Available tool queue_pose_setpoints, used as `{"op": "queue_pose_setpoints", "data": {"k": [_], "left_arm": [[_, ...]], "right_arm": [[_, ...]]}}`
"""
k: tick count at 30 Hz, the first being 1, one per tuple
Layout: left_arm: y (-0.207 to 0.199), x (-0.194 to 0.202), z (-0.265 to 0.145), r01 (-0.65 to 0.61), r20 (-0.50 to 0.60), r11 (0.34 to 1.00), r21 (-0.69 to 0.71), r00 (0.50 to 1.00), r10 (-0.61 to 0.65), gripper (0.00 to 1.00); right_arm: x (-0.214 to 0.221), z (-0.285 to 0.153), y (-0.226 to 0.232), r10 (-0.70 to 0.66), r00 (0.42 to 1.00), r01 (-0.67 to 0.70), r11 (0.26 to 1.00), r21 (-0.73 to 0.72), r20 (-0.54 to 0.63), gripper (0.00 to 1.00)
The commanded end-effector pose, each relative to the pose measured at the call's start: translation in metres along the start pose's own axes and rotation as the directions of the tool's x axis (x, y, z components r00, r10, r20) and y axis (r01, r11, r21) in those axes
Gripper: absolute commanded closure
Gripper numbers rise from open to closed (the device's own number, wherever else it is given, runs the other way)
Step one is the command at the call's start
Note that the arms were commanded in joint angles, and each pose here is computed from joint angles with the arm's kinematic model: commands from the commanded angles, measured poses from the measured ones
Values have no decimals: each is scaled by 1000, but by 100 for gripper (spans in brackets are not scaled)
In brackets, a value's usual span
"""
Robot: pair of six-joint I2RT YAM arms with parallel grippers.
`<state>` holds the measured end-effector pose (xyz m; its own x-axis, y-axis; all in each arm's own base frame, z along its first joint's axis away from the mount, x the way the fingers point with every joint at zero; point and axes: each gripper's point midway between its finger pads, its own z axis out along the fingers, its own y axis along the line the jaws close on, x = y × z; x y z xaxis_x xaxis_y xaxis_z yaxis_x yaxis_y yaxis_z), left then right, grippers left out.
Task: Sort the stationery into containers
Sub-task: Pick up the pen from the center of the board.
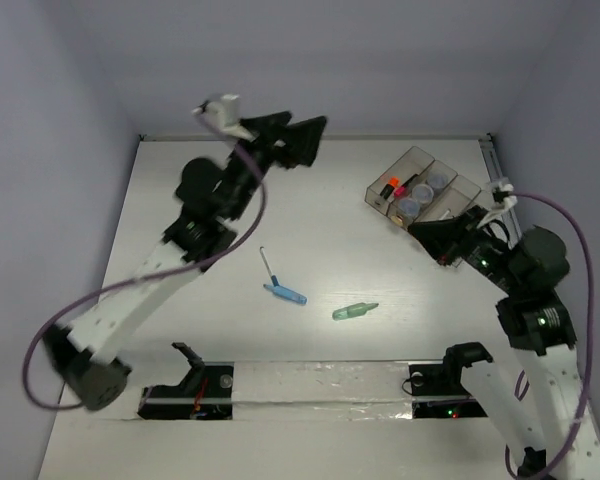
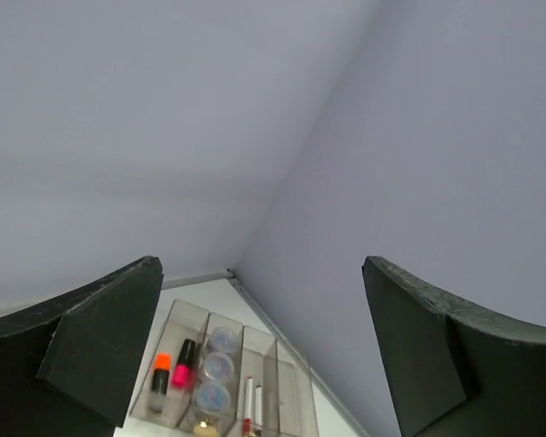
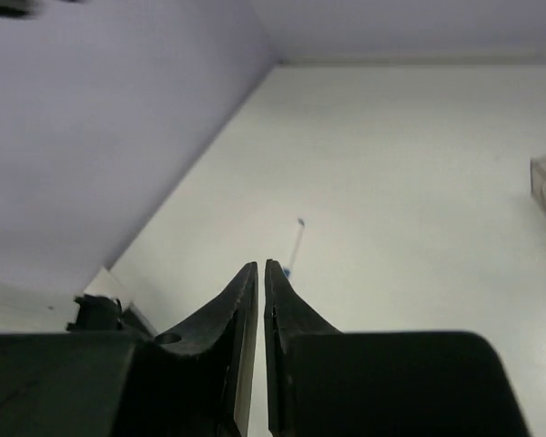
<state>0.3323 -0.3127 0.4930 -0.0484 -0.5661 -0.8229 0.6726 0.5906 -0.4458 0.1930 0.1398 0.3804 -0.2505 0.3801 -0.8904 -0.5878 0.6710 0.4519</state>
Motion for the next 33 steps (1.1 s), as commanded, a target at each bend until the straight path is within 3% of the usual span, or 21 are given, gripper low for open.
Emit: {"op": "queue_pose_setpoints", "data": {"k": [1,3,6,7,9,10,11,17,22,28,33], "left_arm": [[33,14,-71,34,-7,986,-161,999,-35,9],[56,36,-108,30,-56,970,-241,997,-44,7],[68,29,-162,46,-53,950,-308,996,-66,5],[81,47,-181,16,-121,934,-356,991,-63,4],[83,36,-209,21,-109,925,-380,992,-68,1],[93,45,-227,-14,-167,904,-426,984,-64,1],[91,33,-241,-3,-145,905,-426,987,-65,1],[99,1,-294,-49,-122,868,-495,992,-14,1],[118,10,-308,-58,-72,848,-526,997,23,1],[120,-1,-316,-53,-12,850,-524,998,55,1],[123,5,-311,-84,-46,848,-523,996,71,1]], "right_arm": [[42,26,-27,66,990,-67,998,-6,-122,86],[63,43,-39,115,976,-117,993,2,-184,81],[110,78,-26,104,941,-116,993,-18,-322,72],[123,92,-33,84,939,-71,996,49,-334,67],[166,110,-6,9,898,-3,1000,14,-440,53],[186,130,-16,-2,878,44,996,77,-478,48],[195,141,-14,-15,873,58,996,74,-488,44],[263,206,-19,-101,776,203,975,95,-622,41],[305,242,-27,-210,686,379,920,96,-696,42],[346,264,-28,-228,620,413,909,64,-751,44],[365,269,-21,-245,596,432,900,48,-765,45]]}}
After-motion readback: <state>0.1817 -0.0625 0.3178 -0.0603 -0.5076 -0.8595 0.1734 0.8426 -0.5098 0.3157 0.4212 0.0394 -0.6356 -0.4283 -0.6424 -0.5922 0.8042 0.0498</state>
